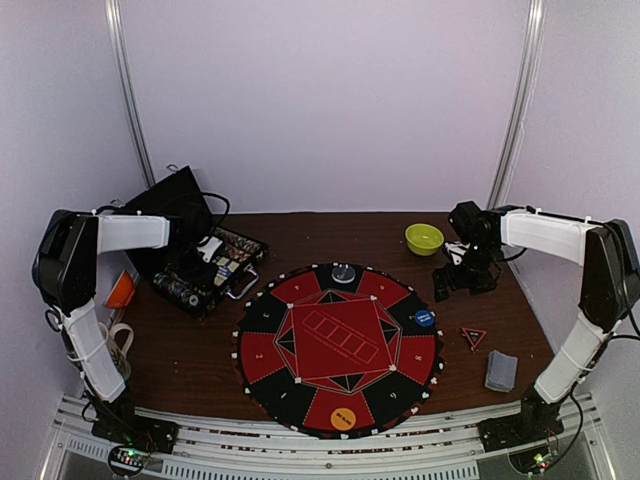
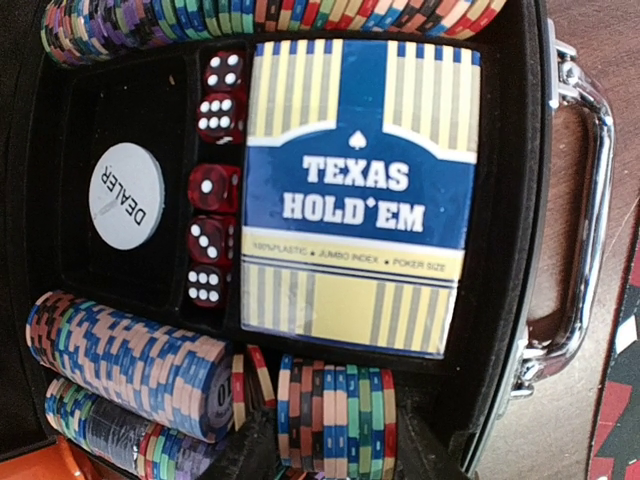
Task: Distribute texas hold em gaming equipment
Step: Pick up the pile of poker chips from the chip case.
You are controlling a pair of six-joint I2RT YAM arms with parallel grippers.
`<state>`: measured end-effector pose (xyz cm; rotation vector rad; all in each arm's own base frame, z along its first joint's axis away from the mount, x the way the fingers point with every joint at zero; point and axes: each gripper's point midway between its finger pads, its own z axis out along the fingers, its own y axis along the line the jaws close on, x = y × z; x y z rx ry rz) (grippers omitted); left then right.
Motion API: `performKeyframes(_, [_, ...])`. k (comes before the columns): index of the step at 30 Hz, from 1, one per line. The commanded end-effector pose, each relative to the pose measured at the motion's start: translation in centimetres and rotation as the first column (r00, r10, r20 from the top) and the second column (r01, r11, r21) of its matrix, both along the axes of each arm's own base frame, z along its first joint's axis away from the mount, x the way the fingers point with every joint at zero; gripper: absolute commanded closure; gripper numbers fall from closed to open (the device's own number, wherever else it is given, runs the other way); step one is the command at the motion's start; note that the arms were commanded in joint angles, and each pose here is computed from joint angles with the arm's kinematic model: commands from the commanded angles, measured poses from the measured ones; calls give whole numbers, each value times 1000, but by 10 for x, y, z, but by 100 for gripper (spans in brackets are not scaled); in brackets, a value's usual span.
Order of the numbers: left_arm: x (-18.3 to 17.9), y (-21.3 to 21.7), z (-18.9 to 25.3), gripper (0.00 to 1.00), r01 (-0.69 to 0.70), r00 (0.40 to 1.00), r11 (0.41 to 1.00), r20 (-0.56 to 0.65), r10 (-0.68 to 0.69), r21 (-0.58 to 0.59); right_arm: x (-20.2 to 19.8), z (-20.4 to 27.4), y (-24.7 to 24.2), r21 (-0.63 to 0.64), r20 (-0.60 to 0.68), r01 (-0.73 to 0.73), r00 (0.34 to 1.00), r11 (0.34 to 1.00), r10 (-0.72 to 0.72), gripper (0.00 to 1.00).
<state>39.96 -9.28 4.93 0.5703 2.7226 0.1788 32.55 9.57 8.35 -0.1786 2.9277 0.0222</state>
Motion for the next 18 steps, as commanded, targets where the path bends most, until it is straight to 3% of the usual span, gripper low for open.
performKeyframes(1, [-25,29,-34,56,-62,988,997,-136,68,51,-7,4,-1,-8,5,-17,1000,1000,17,0])
performKeyframes(4, [-32,37,-42,51,-70,981,994,-173,85,89,-8,4,-2,-8,4,-17,1000,1000,17,0])
performKeyframes(11, [-28,44,-42,51,-62,985,989,-153,83,135,-9,3,-1,-1,2,-14,1000,1000,14,0])
performKeyframes(15, [-35,54,-46,45,-61,980,979,-174,96,195,-11,1,-1,-2,-6,-11,1000,1000,11,0])
performKeyframes(18, [-36,51,-47,46,-64,980,982,-176,95,176,-10,1,-1,0,-3,-10,1000,1000,10,0])
